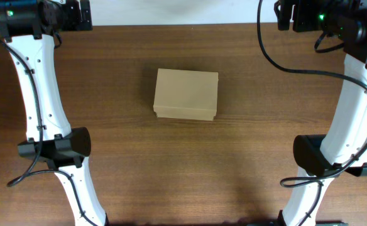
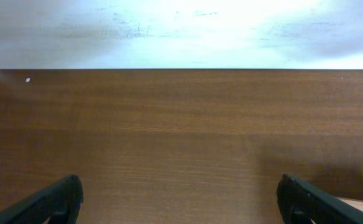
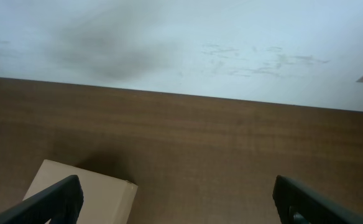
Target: Pack container
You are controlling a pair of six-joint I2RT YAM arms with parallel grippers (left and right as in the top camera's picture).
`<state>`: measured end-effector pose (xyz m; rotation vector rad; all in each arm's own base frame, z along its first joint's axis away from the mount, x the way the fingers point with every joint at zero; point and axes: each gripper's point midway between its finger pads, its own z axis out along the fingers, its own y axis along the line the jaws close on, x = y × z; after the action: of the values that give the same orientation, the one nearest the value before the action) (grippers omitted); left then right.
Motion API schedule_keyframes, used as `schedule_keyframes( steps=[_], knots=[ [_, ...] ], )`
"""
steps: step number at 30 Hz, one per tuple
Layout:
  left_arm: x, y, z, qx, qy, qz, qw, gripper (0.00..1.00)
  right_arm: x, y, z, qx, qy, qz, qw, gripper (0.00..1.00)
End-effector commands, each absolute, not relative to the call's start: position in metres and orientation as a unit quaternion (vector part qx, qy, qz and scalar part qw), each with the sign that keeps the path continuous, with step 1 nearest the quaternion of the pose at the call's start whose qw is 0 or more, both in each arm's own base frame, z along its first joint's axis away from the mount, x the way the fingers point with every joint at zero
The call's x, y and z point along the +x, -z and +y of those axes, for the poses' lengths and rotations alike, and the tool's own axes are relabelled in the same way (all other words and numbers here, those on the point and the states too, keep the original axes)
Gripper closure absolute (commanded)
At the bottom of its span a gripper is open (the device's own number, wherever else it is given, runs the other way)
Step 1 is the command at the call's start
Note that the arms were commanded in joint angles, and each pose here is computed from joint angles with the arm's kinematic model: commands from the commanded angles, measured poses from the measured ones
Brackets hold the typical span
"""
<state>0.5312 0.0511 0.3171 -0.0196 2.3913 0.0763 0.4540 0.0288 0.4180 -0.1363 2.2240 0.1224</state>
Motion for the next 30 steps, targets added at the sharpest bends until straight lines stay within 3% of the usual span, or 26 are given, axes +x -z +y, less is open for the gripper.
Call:
schedule_keyframes(
  steps=[1,10,20,30],
  knots=[
    [0.528,-0.325,0.056,-0.010,-0.039,0.927,0.372,0.00,0.456,-0.415,0.030,-0.057,-0.049,0.897,0.436,0.01],
    [0.528,-0.325,0.056,-0.010,-0.039,0.927,0.373,0.00,0.442,-0.412,0.030,-0.056,-0.051,0.905,0.419,0.01],
    [0.528,-0.325,0.056,-0.010,-0.039,0.927,0.372,0.00,0.383,-0.470,0.038,-0.071,-0.072,0.875,0.474,0.01],
    [0.528,-0.325,0.056,-0.010,-0.039,0.927,0.372,0.00,0.300,-0.550,0.024,-0.061,-0.031,0.781,0.621,0.01]
  ],
)
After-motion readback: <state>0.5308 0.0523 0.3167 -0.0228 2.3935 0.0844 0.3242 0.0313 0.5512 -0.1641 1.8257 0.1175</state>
